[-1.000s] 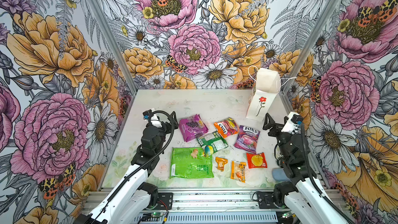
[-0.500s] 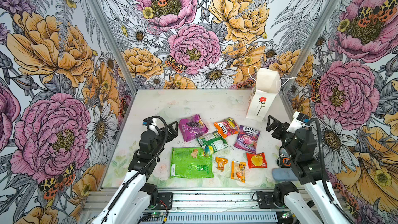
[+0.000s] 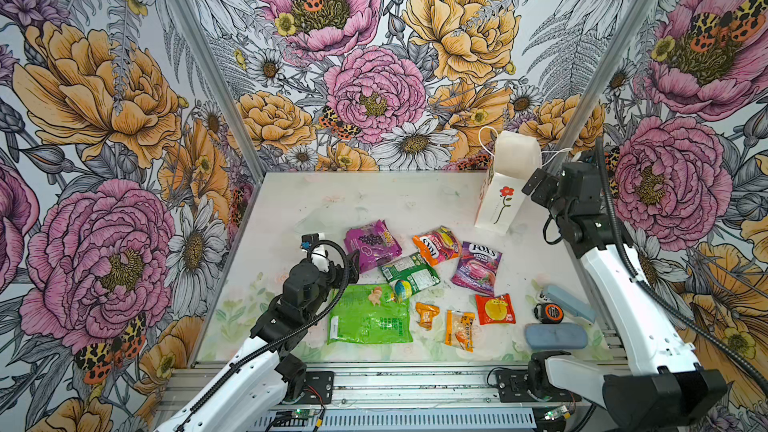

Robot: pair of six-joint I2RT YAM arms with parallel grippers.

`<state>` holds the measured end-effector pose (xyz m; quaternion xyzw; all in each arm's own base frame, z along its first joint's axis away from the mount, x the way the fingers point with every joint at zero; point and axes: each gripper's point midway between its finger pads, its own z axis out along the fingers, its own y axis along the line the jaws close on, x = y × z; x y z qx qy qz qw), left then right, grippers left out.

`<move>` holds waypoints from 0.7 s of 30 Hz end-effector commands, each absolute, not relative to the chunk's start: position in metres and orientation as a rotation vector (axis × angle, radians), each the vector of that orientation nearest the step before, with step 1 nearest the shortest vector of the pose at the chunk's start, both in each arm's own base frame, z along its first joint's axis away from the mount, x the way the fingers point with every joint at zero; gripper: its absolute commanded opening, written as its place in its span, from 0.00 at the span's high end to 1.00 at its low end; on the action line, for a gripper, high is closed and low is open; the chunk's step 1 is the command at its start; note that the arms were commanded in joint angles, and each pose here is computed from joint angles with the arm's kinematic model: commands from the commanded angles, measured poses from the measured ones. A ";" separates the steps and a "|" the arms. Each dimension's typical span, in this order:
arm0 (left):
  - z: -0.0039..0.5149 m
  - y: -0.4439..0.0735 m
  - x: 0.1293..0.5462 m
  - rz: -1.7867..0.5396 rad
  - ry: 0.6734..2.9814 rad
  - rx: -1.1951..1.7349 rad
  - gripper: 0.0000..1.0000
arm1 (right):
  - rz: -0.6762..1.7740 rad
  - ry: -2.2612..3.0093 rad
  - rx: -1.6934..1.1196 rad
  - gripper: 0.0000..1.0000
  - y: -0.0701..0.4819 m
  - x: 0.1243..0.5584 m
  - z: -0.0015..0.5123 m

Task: Place the snacks into the paper bag
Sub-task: 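Reach the right gripper to the white paper bag's rim while the left arm rises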

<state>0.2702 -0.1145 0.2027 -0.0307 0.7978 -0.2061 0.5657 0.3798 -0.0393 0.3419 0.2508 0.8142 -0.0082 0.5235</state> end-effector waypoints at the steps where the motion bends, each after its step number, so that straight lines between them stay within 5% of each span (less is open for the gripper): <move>1: 0.199 -0.105 0.269 -0.407 1.869 -0.068 0.01 | -0.046 2.033 0.622 0.03 -0.051 0.395 0.338; 12: 0.204 -0.103 0.265 -0.405 1.844 -0.078 0.01 | 0.004 2.144 0.703 0.03 -0.077 0.451 0.319; 21: 0.202 -0.103 0.267 -0.394 1.851 -0.083 0.01 | 0.024 2.228 0.678 0.30 -0.079 0.478 0.296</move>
